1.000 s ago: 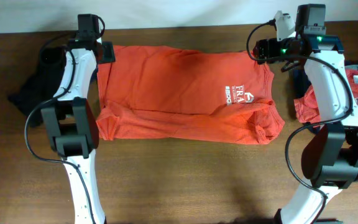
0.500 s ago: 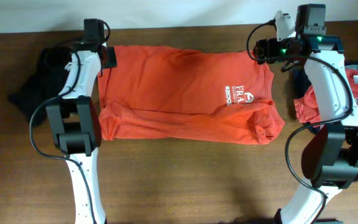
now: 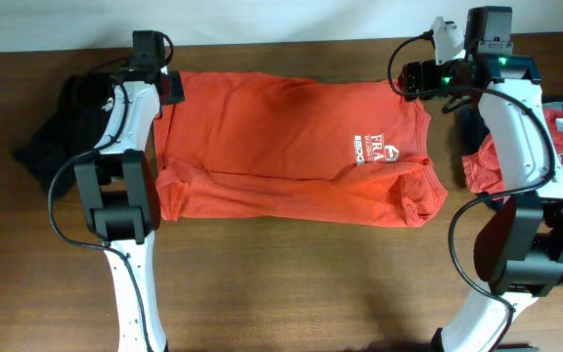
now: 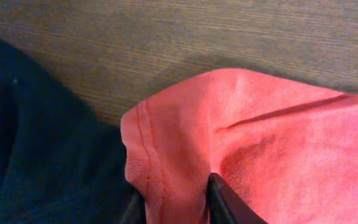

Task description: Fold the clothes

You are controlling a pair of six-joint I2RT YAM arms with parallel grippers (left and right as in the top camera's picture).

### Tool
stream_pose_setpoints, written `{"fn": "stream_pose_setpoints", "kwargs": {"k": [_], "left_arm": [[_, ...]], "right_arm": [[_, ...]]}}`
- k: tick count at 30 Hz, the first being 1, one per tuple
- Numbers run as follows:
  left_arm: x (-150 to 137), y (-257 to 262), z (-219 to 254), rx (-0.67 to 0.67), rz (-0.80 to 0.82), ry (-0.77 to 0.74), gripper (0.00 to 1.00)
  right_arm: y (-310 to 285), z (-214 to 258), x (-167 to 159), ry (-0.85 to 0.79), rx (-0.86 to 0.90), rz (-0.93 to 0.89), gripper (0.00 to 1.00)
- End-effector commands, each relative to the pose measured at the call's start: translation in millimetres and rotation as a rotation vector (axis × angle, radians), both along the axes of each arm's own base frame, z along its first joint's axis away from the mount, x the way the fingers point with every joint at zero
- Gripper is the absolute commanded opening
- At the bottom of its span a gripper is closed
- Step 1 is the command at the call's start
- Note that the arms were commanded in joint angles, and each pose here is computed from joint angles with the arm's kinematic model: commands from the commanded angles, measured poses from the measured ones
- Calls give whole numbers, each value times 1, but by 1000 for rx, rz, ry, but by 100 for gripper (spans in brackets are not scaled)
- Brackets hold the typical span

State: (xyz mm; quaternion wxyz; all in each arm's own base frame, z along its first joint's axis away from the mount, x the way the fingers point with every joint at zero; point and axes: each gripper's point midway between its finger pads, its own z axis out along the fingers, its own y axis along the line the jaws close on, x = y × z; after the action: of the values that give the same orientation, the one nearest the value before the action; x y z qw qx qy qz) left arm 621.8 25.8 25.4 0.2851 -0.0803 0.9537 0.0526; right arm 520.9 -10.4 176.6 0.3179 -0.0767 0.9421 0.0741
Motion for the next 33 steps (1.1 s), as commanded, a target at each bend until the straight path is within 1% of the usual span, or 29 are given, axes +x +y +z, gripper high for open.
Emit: {"fn": "stream_pose_setpoints", "kwargs": {"k": [1, 6, 11, 14, 16, 17, 19, 22, 23, 27, 33], "left_arm": [[12, 1, 16, -2, 3, -50, 33], [23, -4, 37, -2, -4, -103, 30], [27, -6, 44, -2, -8, -121, 15], [26, -7, 43, -1, -9, -113, 14], [25, 0, 43, 27, 14, -113, 14], [25, 3, 43, 36, 22, -113, 18], [23, 9, 43, 42, 33, -107, 33], [17, 18, 38, 41, 46, -75, 45], [12, 21, 34, 38, 50, -53, 48], [6, 23, 22, 19, 46, -13, 49], [8, 16, 15, -16, 23, -12, 48]], "right_arm": [[4, 8, 3, -24, 3, 13, 94], [4, 8, 3, -24, 3, 13, 94], [4, 8, 3, -23, 3, 13, 94], [4, 8, 3, -22, 3, 13, 94], [4, 7, 2, -18, 3, 13, 94], [4, 7, 2, -15, 4, 13, 94], [4, 7, 2, -15, 4, 13, 94], [4, 7, 2, -15, 4, 13, 94], [4, 7, 2, -15, 4, 13, 94], [4, 7, 2, -15, 3, 13, 94], [4, 7, 2, -15, 4, 13, 94]]}}
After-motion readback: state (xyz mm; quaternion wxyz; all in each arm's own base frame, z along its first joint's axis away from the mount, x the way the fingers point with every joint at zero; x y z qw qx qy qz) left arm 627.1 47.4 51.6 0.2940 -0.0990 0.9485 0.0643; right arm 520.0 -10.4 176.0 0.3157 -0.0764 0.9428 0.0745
